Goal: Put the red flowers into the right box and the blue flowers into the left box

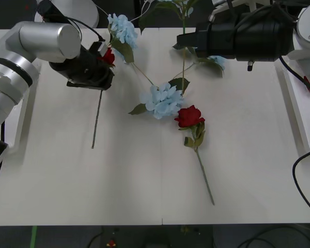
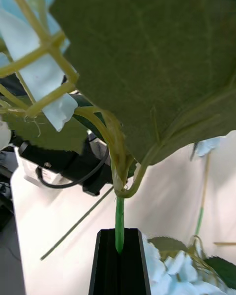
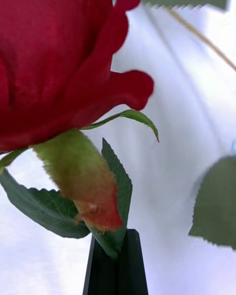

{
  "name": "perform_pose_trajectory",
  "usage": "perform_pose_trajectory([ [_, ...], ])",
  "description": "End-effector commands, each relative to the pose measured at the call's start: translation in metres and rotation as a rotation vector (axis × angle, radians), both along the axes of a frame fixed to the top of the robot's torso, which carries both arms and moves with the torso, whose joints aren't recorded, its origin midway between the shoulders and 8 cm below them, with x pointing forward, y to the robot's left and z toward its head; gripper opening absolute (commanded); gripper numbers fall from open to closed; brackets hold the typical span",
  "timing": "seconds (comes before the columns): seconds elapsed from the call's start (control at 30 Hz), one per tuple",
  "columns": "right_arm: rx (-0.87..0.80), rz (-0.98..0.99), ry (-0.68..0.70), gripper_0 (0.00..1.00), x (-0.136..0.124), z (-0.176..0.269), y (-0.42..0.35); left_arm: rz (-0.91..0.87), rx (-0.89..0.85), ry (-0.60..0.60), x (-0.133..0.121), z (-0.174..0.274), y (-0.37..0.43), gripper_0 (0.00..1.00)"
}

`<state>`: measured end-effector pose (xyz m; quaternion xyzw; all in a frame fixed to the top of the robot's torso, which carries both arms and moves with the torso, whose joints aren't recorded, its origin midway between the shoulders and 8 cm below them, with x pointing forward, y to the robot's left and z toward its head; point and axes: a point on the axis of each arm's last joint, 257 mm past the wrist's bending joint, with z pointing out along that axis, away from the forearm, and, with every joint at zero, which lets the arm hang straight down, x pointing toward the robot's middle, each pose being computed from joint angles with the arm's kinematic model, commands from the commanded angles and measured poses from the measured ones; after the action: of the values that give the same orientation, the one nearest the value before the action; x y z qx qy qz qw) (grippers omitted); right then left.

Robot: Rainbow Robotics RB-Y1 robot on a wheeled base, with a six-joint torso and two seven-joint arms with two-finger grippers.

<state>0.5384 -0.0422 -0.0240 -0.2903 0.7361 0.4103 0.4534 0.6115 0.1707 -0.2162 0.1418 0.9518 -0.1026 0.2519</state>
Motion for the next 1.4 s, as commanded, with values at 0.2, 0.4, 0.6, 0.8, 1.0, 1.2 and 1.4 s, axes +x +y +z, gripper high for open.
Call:
perform_pose_trajectory([
  [0.2,0.013,-0.006,0.016,0.00,-0.002,0.010,-0.011,-0.095,-0.167,-0.054,-0.009,0.060,0.048,0.00],
  [0.4,0.038,0.008,0.031,0.00,-0.007,0.016,-0.010,-0.247,-0.396,-0.134,-0.027,0.090,0.024,0.00],
  [0.6,0.039,-0.001,0.048,0.00,-0.005,0.013,-0.014,-0.393,-0.553,-0.244,-0.038,0.121,-0.011,0.00],
  [0.8,-0.101,-0.052,0.156,0.00,0.002,-0.038,-0.059,-0.488,-0.776,-0.343,-0.058,0.163,-0.035,0.00],
  [1.0,-0.401,-0.172,0.315,0.00,0.000,-0.118,-0.148,-0.590,-0.907,-0.426,-0.074,0.199,-0.061,0.00],
  [1.2,-0.648,-0.311,0.392,0.00,-0.008,-0.185,-0.238,-0.669,-0.938,-0.471,-0.088,0.221,-0.107,0.00],
  [1.4,-0.783,-0.394,0.448,0.00,-0.018,-0.228,-0.293,-0.714,-0.992,-0.494,-0.101,0.237,-0.149,0.00],
])
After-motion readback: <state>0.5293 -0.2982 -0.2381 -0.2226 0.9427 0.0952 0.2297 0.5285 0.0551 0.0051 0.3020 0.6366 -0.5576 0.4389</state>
